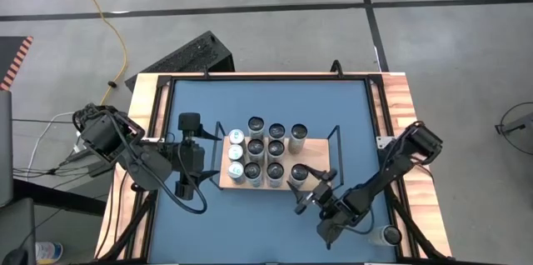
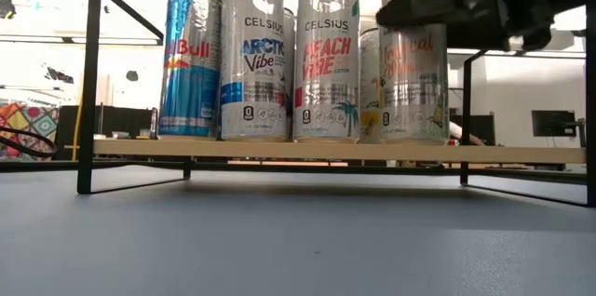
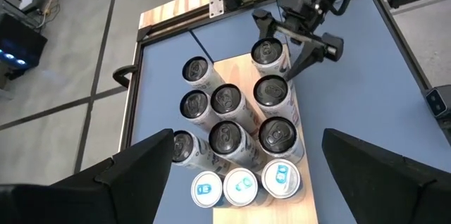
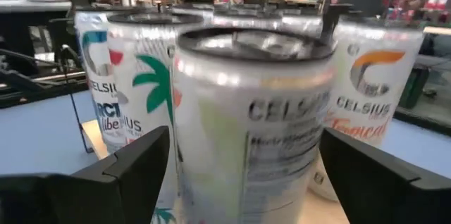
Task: Place canned beverage on shelf
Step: Put the top yellow soda can on the shelf aligned with the other yellow soda can
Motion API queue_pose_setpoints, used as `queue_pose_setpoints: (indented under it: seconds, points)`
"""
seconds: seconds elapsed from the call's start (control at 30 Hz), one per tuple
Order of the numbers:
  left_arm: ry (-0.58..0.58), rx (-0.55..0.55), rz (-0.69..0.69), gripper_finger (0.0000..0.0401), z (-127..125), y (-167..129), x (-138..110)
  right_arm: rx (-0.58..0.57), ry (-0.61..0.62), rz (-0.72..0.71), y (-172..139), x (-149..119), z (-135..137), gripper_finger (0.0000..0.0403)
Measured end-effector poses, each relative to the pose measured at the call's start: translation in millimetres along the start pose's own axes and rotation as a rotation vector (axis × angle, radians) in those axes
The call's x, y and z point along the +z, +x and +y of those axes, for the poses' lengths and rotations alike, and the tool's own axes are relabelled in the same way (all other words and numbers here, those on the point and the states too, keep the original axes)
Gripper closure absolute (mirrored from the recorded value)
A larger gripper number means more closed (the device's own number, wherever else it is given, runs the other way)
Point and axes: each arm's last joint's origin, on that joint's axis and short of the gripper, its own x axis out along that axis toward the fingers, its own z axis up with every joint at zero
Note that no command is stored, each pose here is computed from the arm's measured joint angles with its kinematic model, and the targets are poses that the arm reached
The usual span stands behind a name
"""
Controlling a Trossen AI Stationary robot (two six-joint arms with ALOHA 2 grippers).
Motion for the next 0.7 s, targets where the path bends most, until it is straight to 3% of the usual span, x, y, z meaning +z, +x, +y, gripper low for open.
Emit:
queue_pose_setpoints:
  seconds: [0.37,0.7]
  points:
    - [0.003,-0.001,0.0,0.0053,0.0,0.0,0.0,0.083,-0.061,0.053,-14.5,29.5,-15.2,0.0046]
    - [0.004,-0.017,0.002,0.0053,-0.5,0.0,-0.1,0.118,-0.061,0.148,1.9,44.3,-25.2,0.0046]
